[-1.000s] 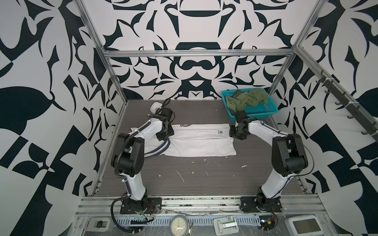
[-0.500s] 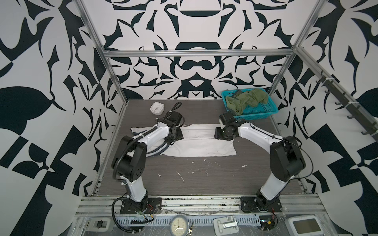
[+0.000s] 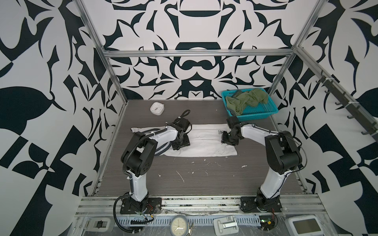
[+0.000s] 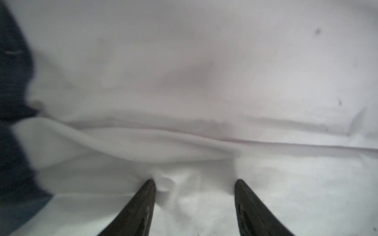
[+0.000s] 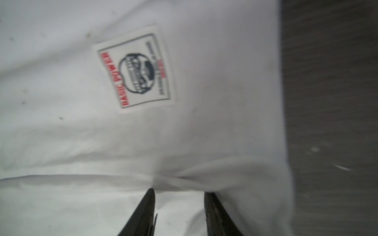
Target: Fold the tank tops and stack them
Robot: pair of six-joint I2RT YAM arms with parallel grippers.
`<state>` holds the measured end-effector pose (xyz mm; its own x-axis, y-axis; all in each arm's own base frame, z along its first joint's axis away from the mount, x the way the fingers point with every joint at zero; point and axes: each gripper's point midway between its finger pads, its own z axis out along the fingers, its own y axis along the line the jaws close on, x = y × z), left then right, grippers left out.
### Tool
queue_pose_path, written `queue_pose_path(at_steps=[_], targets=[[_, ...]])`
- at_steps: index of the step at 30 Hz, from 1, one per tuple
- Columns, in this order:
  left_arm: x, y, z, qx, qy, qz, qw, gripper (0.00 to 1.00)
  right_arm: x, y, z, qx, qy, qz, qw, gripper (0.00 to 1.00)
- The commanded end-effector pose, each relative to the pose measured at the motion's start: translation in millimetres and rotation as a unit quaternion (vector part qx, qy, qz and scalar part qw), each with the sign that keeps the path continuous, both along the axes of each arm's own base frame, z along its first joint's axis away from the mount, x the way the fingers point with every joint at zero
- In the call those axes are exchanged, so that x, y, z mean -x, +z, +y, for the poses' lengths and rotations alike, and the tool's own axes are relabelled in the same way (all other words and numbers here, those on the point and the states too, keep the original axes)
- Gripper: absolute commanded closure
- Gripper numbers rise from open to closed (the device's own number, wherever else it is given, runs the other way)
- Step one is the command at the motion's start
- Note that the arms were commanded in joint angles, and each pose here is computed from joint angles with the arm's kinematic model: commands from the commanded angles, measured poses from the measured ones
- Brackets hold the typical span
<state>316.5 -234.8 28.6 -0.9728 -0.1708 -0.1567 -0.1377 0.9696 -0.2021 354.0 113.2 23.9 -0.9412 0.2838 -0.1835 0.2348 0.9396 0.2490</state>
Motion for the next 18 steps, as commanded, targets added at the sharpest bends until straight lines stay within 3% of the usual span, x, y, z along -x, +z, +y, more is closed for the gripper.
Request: queue_pose_path(at_steps=[1,5,9,12,18], targets=[[16.9,2.6,-10.6,0.003,-0.009,0.011,1.0,0.33,22.8,-3.2,-40.6,0.029,-0.039,0.023,0.999,0.57],[26.2,34.7,12.2,-0.017,0.012,-0.022,1.0,0.3,29.9,-0.7,-55.8,0.03,-0.055,0.02,0.998,0.57],[50.1,65.2,75.3,-0.065,0.087,-0.069,0.992,0.27,31.7,6.1,-57.5,0.028,-0.057,0.009,0.998,0.57],[78.9,68.0,140.2,-0.098,0.185,-0.061,0.976,0.27,31.2,10.4,-57.4,0.027,-0.053,-0.002,0.998,0.57],[114.3,59.2,227.8,-0.058,0.373,-0.064,0.924,0.26,29.1,18.2,-53.2,0.014,-0.045,-0.022,0.999,0.54]])
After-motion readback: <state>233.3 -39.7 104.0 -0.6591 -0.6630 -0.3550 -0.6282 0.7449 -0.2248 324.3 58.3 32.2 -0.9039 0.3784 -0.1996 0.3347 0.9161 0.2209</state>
